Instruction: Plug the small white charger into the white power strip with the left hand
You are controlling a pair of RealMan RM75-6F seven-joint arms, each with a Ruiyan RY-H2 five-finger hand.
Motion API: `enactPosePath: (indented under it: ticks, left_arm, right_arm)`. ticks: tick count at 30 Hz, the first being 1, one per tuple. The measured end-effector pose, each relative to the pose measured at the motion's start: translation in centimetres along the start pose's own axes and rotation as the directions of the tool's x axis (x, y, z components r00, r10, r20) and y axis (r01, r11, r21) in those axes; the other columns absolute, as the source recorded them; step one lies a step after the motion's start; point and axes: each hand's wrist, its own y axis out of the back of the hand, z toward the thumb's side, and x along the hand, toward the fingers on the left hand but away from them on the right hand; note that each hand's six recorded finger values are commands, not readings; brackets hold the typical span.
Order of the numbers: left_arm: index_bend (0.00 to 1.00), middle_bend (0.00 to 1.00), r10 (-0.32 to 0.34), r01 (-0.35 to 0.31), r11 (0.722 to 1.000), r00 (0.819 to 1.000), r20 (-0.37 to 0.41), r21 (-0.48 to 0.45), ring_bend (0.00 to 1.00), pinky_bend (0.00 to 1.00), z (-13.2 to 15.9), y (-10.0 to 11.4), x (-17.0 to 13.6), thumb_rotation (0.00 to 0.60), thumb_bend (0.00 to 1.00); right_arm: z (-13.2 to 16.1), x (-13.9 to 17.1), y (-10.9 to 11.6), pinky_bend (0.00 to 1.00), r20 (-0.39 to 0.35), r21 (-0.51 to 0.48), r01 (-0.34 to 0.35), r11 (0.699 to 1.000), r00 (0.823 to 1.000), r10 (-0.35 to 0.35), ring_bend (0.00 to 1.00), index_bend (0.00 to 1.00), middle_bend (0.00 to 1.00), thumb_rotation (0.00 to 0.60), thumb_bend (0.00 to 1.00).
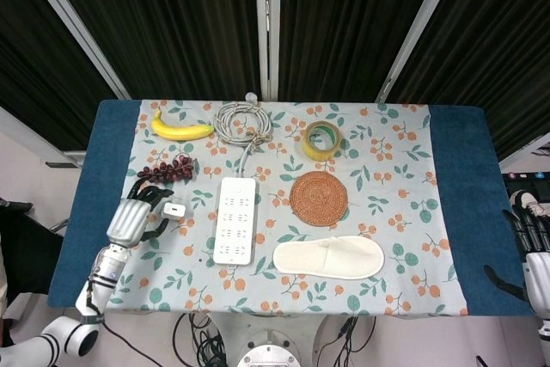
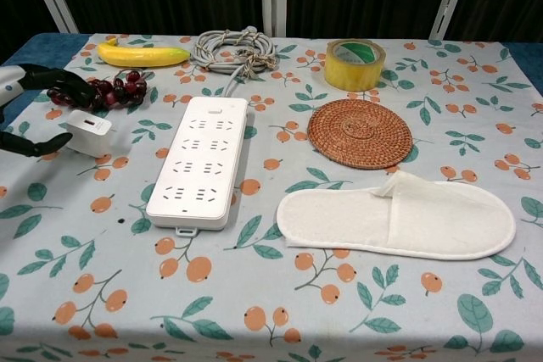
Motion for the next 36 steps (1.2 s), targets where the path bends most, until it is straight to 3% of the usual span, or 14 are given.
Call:
enactPosePath:
  ticks: [7,14,21,36]
  left_arm:
    - [0.29,0.31,-0.068,0.062,0.975,0.997,0.020,0.212,0.18,0.06,3.2,1.7,0.5,0.600,0.28]
    - [0.31,0.31,-0.128,0.130,0.944,0.991,-0.027,0.302,0.18,0.08,4.3,2.0,1.8,0.600,0.28]
    - [0.34,0.34,-0.148,0.163,0.926,0.987,-0.070,0.340,0.22,0.08,4.2,1.6,2.5,0.600,0.28]
    - [0.40,0.39,-0.156,0.174,0.925,0.984,-0.080,0.337,0.25,0.10,4.1,0.6,2.8,0.600,0.28]
  right_arm:
    - [-0.1,0.0,-0.2,0.00,0.004,-0.004,-0.003,1.000,1.000,0.003,0.00,0.00,0.01,0.600,0.11]
    - [-0.4,0.0,-0.1,0.00,0.009,-0.006,-0.002,1.000,1.000,0.002,0.00,0.00,0.01,0.600,0.11]
    - [-0.6,-0.1,-0.3,0.00,0.010,-0.009,-0.007,1.000,1.000,0.007,0.00,0.00,0.01,0.600,0.10]
    - [-0.5,-0.2,-0.4,0.00,0.012,-0.008,-0.012,1.000,1.000,0.012,0.00,0.00,0.01,0.600,0.09]
